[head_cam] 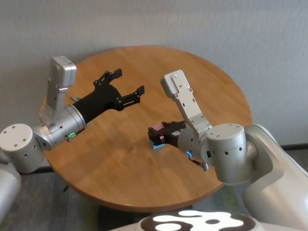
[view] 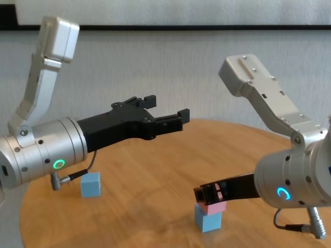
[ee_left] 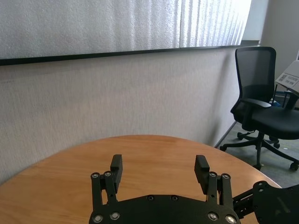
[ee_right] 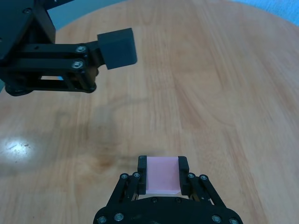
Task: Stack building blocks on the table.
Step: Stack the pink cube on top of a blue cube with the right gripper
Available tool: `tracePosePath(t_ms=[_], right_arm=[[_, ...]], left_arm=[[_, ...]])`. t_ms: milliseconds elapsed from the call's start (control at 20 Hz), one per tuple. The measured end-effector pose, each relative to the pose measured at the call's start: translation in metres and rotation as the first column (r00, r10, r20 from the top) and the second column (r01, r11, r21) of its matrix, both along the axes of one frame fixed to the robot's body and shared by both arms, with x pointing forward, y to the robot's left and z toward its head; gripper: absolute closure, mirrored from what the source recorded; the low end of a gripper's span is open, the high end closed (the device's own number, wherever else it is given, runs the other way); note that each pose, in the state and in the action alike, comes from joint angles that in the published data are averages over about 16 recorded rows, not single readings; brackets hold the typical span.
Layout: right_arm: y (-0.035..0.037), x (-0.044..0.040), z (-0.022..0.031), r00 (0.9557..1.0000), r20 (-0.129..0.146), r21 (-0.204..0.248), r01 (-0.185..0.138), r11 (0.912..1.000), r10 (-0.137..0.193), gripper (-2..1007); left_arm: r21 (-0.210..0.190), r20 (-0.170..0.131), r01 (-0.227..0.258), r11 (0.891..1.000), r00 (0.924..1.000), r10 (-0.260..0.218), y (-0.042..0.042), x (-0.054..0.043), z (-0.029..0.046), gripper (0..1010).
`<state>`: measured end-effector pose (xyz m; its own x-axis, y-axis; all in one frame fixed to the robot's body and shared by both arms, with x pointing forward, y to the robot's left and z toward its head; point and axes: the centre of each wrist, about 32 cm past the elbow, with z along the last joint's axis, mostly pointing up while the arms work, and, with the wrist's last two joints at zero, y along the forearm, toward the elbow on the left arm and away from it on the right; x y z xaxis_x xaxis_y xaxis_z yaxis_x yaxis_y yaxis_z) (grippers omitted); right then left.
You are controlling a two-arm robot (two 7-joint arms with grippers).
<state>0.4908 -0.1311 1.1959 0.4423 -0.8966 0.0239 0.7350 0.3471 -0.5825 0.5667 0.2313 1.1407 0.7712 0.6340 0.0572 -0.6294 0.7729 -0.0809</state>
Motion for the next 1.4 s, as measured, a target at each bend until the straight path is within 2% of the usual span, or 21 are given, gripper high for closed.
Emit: tracePosePath(t_ms=[1400], right_arm=[[0.0072, 0.0017, -0.0063, 1.0000, 0.004, -0.016, 0.001, 0.9999, -0.001, 648]], left_arm=[[0.000, 0.000, 0.000, 1.000, 1.0000, 0.000, 0.0000, 0.0000, 0.0000, 9]])
